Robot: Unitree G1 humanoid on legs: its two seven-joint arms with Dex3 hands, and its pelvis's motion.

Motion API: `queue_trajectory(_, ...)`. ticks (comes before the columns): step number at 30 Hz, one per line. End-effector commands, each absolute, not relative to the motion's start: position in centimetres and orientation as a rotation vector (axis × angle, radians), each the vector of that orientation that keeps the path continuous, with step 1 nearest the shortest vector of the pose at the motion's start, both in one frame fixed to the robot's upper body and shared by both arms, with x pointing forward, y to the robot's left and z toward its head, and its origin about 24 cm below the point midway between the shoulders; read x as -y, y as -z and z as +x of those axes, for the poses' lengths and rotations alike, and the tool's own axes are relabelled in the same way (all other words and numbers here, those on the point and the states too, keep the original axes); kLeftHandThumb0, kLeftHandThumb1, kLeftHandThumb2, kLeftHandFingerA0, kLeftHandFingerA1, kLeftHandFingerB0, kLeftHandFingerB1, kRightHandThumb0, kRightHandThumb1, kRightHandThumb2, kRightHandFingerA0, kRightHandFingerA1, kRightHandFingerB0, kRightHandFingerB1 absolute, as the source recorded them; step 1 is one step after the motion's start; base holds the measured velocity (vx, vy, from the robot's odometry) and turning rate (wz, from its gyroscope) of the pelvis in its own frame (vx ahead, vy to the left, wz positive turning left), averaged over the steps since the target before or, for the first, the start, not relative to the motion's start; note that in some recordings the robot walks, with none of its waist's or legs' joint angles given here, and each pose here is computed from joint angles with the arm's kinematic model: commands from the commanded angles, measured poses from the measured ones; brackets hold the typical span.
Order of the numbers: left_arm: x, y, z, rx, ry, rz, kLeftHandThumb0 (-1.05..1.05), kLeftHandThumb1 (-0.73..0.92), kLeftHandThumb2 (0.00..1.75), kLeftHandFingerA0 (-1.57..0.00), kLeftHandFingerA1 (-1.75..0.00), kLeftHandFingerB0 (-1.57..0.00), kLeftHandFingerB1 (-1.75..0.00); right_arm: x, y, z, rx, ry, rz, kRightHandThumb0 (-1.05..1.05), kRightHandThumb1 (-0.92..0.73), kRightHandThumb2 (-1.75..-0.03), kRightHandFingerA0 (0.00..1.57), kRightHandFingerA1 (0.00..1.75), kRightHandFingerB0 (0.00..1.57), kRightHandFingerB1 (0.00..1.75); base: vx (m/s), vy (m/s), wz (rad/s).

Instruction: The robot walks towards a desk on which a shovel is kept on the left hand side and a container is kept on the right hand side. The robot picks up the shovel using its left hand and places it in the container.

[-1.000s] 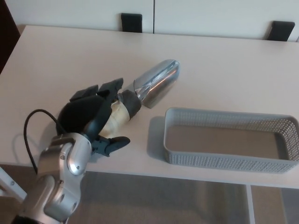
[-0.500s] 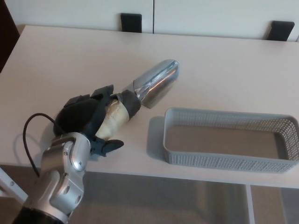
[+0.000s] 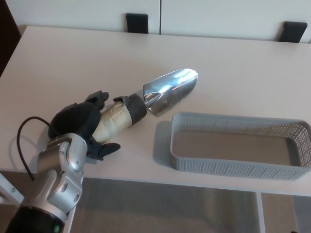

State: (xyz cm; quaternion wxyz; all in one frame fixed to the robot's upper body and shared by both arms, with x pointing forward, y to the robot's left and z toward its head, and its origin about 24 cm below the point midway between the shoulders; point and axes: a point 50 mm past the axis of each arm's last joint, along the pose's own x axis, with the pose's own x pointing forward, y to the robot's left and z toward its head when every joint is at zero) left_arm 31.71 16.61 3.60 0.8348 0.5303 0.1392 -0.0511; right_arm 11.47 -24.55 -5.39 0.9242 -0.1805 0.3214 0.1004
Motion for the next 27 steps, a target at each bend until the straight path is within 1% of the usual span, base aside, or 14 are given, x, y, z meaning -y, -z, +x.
queue_trajectory(1, -16.5, -3.2, 32.0, -0.336, 0.136, 1.081, -0.64, 0.46, 0.75, -0.30, -0.44, -0.08, -0.29, 24.8, 5.2, 11.8, -0.660, -0.209, -0.385, -0.24, -0.55, -0.55, 0.57, 0.55, 0.44, 0.45, 0.00, 0.000, 0.00)
queue_trajectory(4, -16.0, -3.1, 32.1, -0.316, 0.181, 1.059, -0.61, 0.48, 0.75, -0.32, -0.45, -0.08, -0.33, 24.9, 5.3, 12.0, -0.654, -0.213, -0.391, -0.25, -0.55, -0.55, 0.58, 0.55, 0.45, 0.45, 0.00, 0.000, 0.00)
queue_trajectory(5, -15.8, -3.0, 32.1, -0.313, 0.211, 1.052, -0.52, 0.60, 0.58, -0.51, -0.39, -0.14, -0.26, 24.9, 5.3, 12.1, -0.651, -0.216, -0.390, -0.25, -0.55, -0.55, 0.59, 0.56, 0.45, 0.46, 0.00, 0.000, 0.00)
queue_trajectory(6, -15.8, -2.9, 32.2, -0.307, 0.236, 1.034, -0.34, 0.44, 0.91, -0.57, -0.68, -0.03, -0.42, 24.9, 5.2, 12.2, -0.649, -0.218, -0.395, -0.26, -0.55, -0.55, 0.59, 0.56, 0.45, 0.46, 0.00, 0.000, 0.00)
queue_trajectory(7, -15.8, -2.9, 32.2, -0.307, 0.261, 1.008, -0.39, 0.66, 0.60, -0.74, -0.72, -0.24, -0.29, 24.8, 5.2, 12.3, -0.644, -0.221, -0.397, -0.25, -0.55, -0.55, 0.59, 0.56, 0.45, 0.46, 0.00, 0.000, 0.00)
queue_trajectory(8, -15.8, -2.8, 32.3, -0.311, 0.296, 1.001, -0.30, 0.75, 0.62, -0.85, -0.52, -0.29, -0.31, 24.8, 5.1, 12.3, -0.640, -0.226, -0.396, -0.25, -0.55, -0.55, 0.58, 0.56, 0.45, 0.46, 0.00, 0.000, 0.00)
queue_trajectory(9, -15.8, -2.6, 32.3, -0.325, 0.346, 0.987, -0.23, 0.83, 0.68, -0.98, -0.58, -0.35, -0.33, 24.9, 5.1, 12.3, -0.636, -0.230, -0.391, -0.24, -0.56, -0.56, 0.59, 0.57, 0.45, 0.46, 0.00, 0.000, 0.00)
queue_trajectory(10, -15.8, -2.5, 32.4, -0.329, 0.361, 0.981, -0.23, 0.83, 0.68, -0.98, -0.58, -0.35, -0.33, 24.9, 5.1, 12.4, -0.634, -0.231, -0.390, -0.24, -0.56, -0.56, 0.59, 0.57, 0.45, 0.46, 0.00, 0.000, 0.00)
queue_trajectory(11, -15.8, -2.4, 32.3, -0.321, 0.383, 0.979, -0.07, 0.86, 0.65, -0.76, -0.50, -0.53, -0.38, 24.9, 5.0, 12.4, -0.632, -0.234, -0.394, -0.26, -0.56, -0.56, 0.59, 0.57, 0.46, 0.46, 0.00, 0.000, 0.00)
queue_trajectory(14, -15.8, -2.2, 32.3, -0.302, 0.424, 0.991, -0.04, 0.85, 0.65, -0.75, -0.50, -0.64, -0.42, 24.8, 4.8, 12.8, -0.621, -0.239, -0.402, -0.26, -0.55, -0.55, 0.60, 0.57, 0.46, 0.46, 0.00, 0.000, 0.00)
queue_trajectory(16, -15.7, -1.9, 32.1, -0.278, 0.443, 1.029, 0.01, 0.81, 0.63, -0.83, -0.95, -0.83, -0.56, 25.0, 4.6, 12.8, -0.612, -0.250, -0.412, -0.26, -0.56, -0.56, 0.59, 0.57, 0.46, 0.46, 0.00, 0.000, 0.00)
queue_trajectory(17, -15.7, -1.8, 32.1, -0.281, 0.439, 1.052, -0.01, 0.83, 0.66, -0.80, -1.28, -0.82, -0.66, 25.0, 4.6, 12.8, -0.615, -0.253, -0.407, -0.26, -0.56, -0.56, 0.60, 0.56, 0.46, 0.45, 0.00, 0.000, 0.00)
queue_trajectory(20, -15.8, -1.8, 32.1, -0.286, 0.425, 1.057, 0.02, 0.86, 0.63, -0.68, -1.51, -0.60, -1.17, 25.0, 4.5, 12.8, -0.631, -0.254, -0.405, -0.27, -0.57, -0.56, 0.59, 0.53, 0.45, 0.43, 0.00, 0.000, 0.00)
queue_trajectory(27, -16.2, -2.0, 32.2, -0.258, 0.422, 1.105, -0.04, 0.80, 0.58, -0.63, -1.52, -0.53, -1.22, 25.1, 4.3, 12.9, -0.630, -0.266, -0.416, -0.26, -0.58, -0.56, 0.61, 0.52, 0.46, 0.43, 0.00, 0.000, 0.00)
